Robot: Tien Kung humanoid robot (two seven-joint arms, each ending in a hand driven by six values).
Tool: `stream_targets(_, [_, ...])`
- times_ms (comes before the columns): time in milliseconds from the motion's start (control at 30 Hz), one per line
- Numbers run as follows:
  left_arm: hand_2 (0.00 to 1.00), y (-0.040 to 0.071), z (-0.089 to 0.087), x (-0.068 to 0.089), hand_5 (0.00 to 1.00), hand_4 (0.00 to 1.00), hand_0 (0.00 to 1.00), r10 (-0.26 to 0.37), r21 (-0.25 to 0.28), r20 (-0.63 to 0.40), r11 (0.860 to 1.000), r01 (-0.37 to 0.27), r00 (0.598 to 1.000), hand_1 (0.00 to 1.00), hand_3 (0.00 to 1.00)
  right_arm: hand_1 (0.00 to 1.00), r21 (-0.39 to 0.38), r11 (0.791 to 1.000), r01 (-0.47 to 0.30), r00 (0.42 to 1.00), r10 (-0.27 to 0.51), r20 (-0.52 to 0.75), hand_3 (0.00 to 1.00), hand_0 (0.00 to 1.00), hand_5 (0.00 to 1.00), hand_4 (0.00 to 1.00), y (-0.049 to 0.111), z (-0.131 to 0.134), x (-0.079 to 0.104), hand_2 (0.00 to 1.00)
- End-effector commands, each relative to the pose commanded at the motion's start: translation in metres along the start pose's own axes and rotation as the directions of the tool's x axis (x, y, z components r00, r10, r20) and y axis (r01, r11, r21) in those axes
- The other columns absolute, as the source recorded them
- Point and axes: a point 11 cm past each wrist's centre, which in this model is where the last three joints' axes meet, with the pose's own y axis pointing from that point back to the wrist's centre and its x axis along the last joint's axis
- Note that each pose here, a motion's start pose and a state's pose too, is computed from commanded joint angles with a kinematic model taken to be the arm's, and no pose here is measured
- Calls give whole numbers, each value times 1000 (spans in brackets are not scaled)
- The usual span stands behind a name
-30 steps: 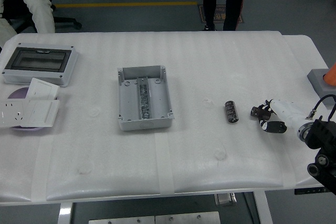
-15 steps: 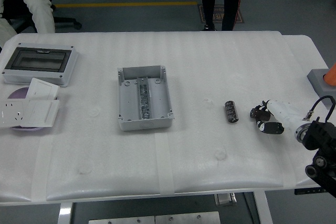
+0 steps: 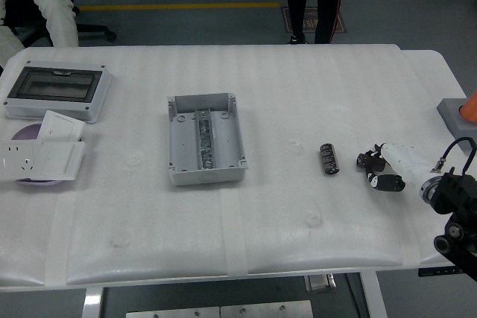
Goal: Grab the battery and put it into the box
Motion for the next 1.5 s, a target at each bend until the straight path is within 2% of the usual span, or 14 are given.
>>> stream_targets(300, [571,0,1,1,2,518,367,3,-6,-6,1000,-3,1000,600,537,614,18,1000,-17,1000,17,13,722,814,268,426,1,-5,4,648])
stream_targets(333, [578,0,1,1,2,506,366,3,-8,-6,1000,-3,1000,599,538,555,19,1000,-20,1000,20,14,684,767,70,205,0,-5,5,574])
stream_targets(500, [578,0,1,0,2,506,366,3,-9,-8,1000,-3,1000,599,538,555,22,999,-29,999,28,16,684,767,70,205,0,-6,4,574])
stream_targets(533, [580,0,1,0,2,503,366,3,-8,-8,1000,-3,1000,599,539,531,25,999,-32,999,31,17,634,741,15,130,-1,-7,4,544])
stream_targets(600, [580,0,1,1,2,503,366,4,-7,-8,1000,-4,1000,599,539,531,33,999,-40,999,40,20,634,741,15,130,-1,-9,6,544])
stream_targets(700, [580,0,0,1,2,503,366,4,-5,-9,1000,-4,1000,599,539,531,53,997,-62,998,61,25,634,741,15,130,-2,-17,12,544])
stream_targets(767, [580,0,0,0,2,504,365,3,-4,-9,1000,-3,1000,600,540,513,84,993,-87,996,85,36,590,720,2,85,-3,-29,21,525])
stream_targets(900, [580,-1,-1,-2,2,504,365,-1,0,-10,1000,1,1000,600,540,513,184,970,-157,986,145,80,590,720,2,85,-1,-70,45,525])
stream_targets(933, [584,-1,-1,-3,2,503,366,-3,2,-9,1000,3,1000,600,540,504,218,960,-178,982,160,97,580,711,2,30,0,-85,51,513])
stream_targets(967, [584,-2,-1,-3,2,503,366,-4,3,-9,1000,4,1000,600,540,504,247,949,-195,979,172,113,580,711,2,30,1,-97,57,513])
stream_targets(1133, [588,-2,-3,-4,2,503,366,-6,11,-8,1000,6,1000,600,539,501,399,877,-269,957,196,213,578,709,2,47,11,-164,76,511])
stream_targets(1200, [588,-2,-4,-4,2,503,366,-6,16,-9,1000,6,1000,600,539,501,446,848,-287,949,188,252,578,709,2,47,14,-186,76,511])
stream_targets(1267, [588,-2,-5,-3,2,503,366,-6,22,-10,1000,6,1000,600,539,501,474,831,-290,945,170,279,578,709,2,47,15,-202,73,511])
stream_targets(1500, [591,-4,-11,-5,2,500,366,-12,40,-10,999,13,1000,601,540,500,531,810,-249,942,75,327,582,709,2,58,10,-238,48,511])
